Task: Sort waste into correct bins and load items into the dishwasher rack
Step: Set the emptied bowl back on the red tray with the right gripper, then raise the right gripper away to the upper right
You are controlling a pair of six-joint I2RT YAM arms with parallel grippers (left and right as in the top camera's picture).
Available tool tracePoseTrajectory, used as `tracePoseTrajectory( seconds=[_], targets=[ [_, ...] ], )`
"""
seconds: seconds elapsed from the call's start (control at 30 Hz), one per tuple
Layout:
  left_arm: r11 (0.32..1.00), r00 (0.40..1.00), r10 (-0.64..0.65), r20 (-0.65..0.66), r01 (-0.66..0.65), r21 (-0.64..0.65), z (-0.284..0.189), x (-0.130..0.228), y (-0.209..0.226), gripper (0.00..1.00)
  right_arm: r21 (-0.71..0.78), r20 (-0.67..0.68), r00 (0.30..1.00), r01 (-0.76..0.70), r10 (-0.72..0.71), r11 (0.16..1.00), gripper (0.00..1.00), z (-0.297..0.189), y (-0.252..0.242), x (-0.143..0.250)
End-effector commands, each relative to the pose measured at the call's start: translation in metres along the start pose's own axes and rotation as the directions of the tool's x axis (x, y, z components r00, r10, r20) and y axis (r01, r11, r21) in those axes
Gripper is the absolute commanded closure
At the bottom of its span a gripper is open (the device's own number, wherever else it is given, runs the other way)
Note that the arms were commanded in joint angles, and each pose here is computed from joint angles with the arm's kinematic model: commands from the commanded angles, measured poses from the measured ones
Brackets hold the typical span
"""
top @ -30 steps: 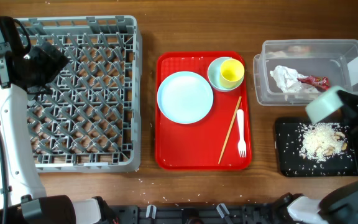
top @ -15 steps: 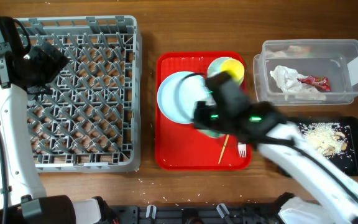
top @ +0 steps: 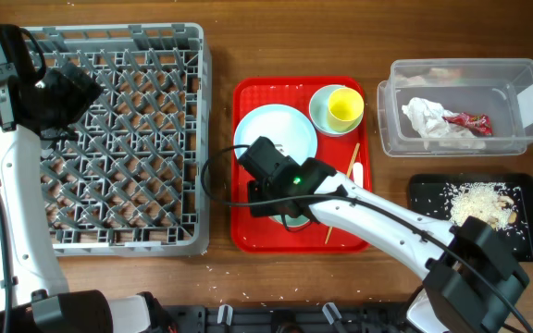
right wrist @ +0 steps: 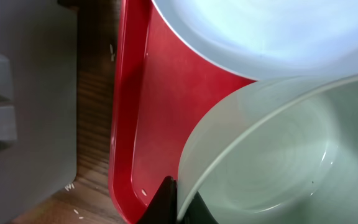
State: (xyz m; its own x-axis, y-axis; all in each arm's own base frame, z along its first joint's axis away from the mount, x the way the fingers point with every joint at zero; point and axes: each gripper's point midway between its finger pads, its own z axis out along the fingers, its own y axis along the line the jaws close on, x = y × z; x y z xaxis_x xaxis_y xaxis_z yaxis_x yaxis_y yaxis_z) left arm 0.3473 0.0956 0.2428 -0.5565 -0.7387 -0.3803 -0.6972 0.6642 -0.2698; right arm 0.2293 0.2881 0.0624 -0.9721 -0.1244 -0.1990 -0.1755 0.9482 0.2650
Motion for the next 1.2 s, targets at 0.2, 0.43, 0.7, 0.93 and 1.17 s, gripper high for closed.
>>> tracePoseTrajectory(
  seconds=[0.2, 0.43, 0.7, 0.93, 1.17],
  targets=[
    [1.000, 1.000, -0.009, 0.013, 0.009, -0.009, -0.001, -0.003, 0.003, 0.00, 0.055, 0.009, 0.999, 0.044, -0.045, 0.998, 0.59, 0.002, 0.009, 0.018],
    [1.000, 1.000, -0.009, 0.013, 0.009, -0.009, -0.001, -0.003, 0.002, 0.00, 0.118, 0.187, 0.982, 0.020, -0.042, 0.993, 0.00, -0.091, 0.003, -0.052],
    [1.000, 1.000, -0.009, 0.013, 0.009, -0.009, -0.001, -0.003, 0.003, 0.00, 0.182, 0.592, 0.723, -0.550, 0.356, 0.815, 0.00, -0.282, -0.191, -0.113],
    [0.999, 1.000, -0.012, -0.022, 0.013, 0.038, -0.001, 0.003, -0.006, 0.00, 0.188, 0.628, 0.638, -0.680, 0.446, 0.708, 0.00, -0.296, -0.244, -0.105],
    [0.731, 0.838, 0.489, -0.240, -0.244, 0.637, -0.047, 0.122, -0.124, 0.00, 0.195, 0.621, 0.643, -0.680, 0.448, 0.707, 0.00, -0.293, -0.245, -0.106]
  ],
)
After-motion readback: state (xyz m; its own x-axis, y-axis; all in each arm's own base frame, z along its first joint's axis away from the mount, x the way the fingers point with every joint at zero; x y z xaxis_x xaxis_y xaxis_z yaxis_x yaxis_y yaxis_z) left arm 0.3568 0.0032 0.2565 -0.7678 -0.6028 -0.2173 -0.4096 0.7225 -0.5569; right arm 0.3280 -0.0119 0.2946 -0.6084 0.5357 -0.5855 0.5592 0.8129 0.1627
